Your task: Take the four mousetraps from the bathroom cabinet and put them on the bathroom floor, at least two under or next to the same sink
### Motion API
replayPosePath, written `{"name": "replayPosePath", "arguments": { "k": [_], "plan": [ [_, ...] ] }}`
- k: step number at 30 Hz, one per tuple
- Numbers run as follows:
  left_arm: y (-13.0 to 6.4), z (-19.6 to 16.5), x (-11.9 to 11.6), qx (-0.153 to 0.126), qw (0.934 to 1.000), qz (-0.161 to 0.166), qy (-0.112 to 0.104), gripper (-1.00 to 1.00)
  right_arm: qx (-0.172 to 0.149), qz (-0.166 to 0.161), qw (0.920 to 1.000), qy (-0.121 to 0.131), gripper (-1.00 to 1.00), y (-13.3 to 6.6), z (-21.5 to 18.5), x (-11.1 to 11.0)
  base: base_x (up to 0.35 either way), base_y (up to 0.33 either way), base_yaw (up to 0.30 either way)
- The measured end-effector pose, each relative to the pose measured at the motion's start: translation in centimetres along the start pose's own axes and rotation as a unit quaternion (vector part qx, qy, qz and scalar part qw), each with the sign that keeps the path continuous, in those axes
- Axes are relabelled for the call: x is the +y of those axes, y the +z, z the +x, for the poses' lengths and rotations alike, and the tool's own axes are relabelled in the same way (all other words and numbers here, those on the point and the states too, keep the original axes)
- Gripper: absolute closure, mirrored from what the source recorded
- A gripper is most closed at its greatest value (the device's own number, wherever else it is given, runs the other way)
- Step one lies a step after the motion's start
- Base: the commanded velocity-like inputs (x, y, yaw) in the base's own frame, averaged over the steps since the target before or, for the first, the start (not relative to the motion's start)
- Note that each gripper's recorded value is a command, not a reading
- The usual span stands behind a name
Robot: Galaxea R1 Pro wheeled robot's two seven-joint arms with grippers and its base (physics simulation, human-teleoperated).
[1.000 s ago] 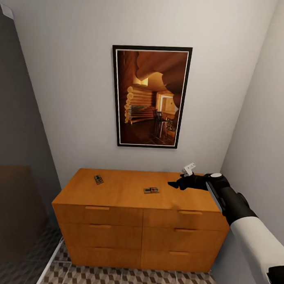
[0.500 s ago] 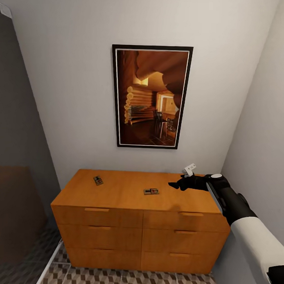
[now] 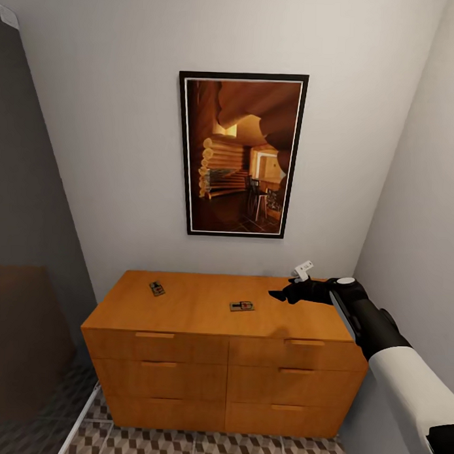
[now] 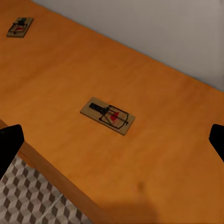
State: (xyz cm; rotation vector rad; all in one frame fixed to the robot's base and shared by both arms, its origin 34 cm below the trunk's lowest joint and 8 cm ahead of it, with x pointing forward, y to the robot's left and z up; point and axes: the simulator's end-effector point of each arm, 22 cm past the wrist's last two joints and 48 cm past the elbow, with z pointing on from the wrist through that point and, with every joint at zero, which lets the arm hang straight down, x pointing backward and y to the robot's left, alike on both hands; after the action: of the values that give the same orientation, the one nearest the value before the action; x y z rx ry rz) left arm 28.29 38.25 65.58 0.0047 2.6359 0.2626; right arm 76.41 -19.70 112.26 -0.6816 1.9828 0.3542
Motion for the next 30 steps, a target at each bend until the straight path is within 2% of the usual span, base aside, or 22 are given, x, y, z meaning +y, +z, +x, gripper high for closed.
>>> {"name": "replayPosePath", "arguments": {
  "k": [6,12,30],
  "plan": [
    [-0.1,0.9,0.2,0.017,0.9999,-0.001,0.001,-1.00,-0.003,-0.001,1.0000,-0.002,-1.00,0.0,-0.3,0.1,0.000,0.000,0.000],
    [-0.1,1.1,0.3,0.020,0.9998,-0.001,0.002,-1.00,-0.004,-0.002,1.0000,-0.003,-1.00,0.0,-0.4,0.3,0.038,0.000,0.000],
    [-0.1,1.3,0.3,0.023,0.9997,-0.002,0.002,-1.00,-0.001,-0.002,1.0000,-0.001,-1.00,0.1,-0.1,0.2,0.194,0.000,0.000]
  ]
}}
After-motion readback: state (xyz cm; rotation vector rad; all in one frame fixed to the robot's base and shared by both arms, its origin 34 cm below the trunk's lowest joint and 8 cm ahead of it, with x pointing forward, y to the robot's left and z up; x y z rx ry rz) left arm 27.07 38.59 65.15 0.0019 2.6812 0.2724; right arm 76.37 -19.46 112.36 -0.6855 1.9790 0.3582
